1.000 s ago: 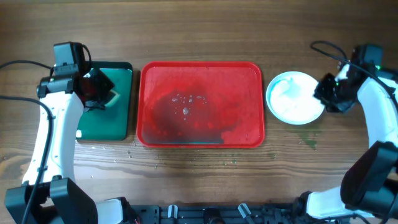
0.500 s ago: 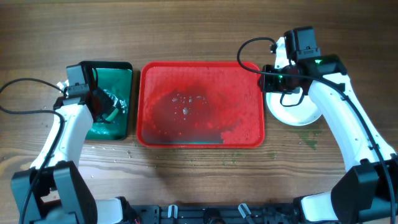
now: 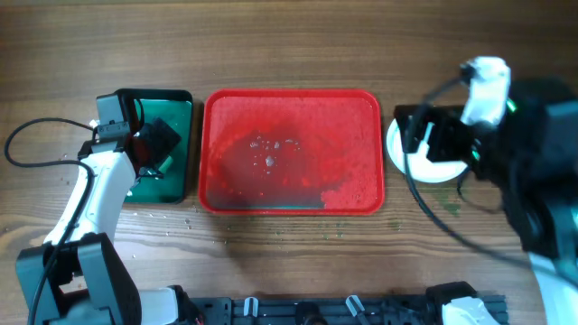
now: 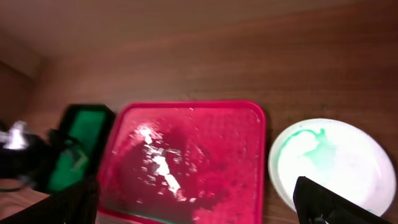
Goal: Clean dirty plates on tray and stack at the side
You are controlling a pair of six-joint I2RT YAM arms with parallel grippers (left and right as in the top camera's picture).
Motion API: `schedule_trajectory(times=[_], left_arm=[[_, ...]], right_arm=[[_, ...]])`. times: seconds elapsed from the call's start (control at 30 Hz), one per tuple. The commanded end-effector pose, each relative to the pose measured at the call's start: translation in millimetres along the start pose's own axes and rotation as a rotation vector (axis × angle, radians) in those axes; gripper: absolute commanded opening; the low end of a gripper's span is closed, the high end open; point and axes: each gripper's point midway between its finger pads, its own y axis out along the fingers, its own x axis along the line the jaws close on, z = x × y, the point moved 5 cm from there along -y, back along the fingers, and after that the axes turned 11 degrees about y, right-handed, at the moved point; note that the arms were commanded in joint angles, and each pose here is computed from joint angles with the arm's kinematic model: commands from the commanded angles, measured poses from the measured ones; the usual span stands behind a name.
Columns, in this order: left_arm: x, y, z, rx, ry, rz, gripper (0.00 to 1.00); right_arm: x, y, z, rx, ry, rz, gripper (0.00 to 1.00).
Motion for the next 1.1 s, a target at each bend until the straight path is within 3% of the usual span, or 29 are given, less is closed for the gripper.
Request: schedule_trajectory(times=[0.0, 0.13, 0.27, 0.37, 0.53, 0.83, 1.07], left_arm=[[0, 0, 1, 0.006, -0.018, 0.012, 1.0], [0, 0, 1, 0.006, -0.018, 0.012, 1.0], [0, 0, 1, 0.006, -0.017, 0.012, 1.0], [0, 0, 1, 0.006, -0.018, 0.012, 1.0], [0, 0, 0, 0.005, -0.018, 0.012, 1.0], [0, 0, 1, 0.006, -0.017, 0.012, 1.0], [0, 0, 1, 0.006, -0.017, 0.012, 1.0]], right_arm=[[-3, -28, -3, -0.106, 0.131, 0.034, 1.0], [-20, -46, -9, -0.215, 0.044, 0.175, 1.0], [-9, -30, -14, -0.253, -0.213, 0.082, 1.0], [-19, -21, 6, -0.332, -0.306, 0.037, 1.0], [-49, 20, 87, -0.452, -0.516, -0.189, 1.0], [-81, 64, 164, -0.564, -0.597, -0.355, 1.0], [-81, 68, 171, -0.558, -0.565, -0.405, 1.0]])
